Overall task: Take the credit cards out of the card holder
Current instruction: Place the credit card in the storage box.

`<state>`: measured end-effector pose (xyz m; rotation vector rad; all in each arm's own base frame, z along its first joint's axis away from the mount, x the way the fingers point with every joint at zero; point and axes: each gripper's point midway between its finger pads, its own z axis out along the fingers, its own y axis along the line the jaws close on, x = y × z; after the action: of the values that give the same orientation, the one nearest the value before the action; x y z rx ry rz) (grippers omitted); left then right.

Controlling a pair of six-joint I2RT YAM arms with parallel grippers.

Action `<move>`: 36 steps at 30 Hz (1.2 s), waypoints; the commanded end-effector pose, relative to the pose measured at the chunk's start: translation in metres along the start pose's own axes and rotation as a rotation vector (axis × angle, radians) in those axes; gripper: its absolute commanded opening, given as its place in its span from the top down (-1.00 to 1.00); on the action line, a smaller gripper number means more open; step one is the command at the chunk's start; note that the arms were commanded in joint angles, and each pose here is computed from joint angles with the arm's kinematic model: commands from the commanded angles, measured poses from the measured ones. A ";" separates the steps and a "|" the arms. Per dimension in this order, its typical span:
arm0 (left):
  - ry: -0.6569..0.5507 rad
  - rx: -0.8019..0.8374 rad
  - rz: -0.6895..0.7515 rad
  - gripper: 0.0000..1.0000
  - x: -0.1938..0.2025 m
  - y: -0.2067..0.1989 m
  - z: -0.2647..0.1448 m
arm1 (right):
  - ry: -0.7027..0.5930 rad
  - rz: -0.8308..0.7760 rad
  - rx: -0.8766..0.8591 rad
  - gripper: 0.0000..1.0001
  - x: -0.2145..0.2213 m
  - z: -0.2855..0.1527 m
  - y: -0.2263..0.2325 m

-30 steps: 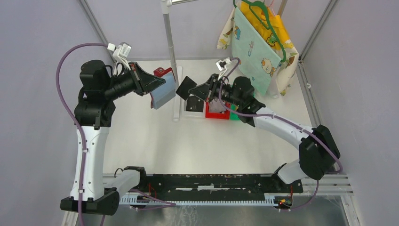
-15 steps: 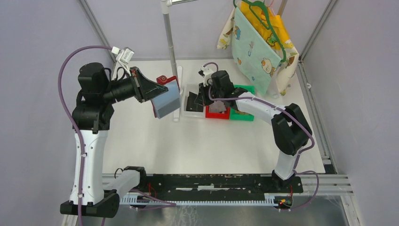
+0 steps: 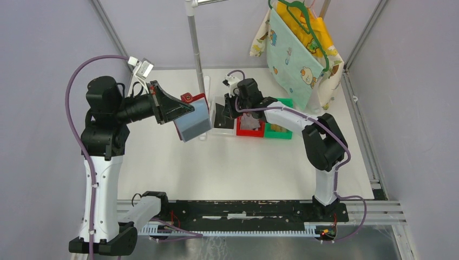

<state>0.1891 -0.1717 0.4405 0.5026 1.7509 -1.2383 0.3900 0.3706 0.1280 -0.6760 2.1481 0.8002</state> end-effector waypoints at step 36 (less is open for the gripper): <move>0.036 0.154 0.068 0.96 0.011 -0.024 -0.005 | -0.438 -0.379 -0.441 -0.96 -0.119 -0.207 0.141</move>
<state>0.1720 -0.1771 0.4432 0.5969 1.7003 -1.3035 0.3483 0.3397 0.3097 -0.7532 1.7115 0.8662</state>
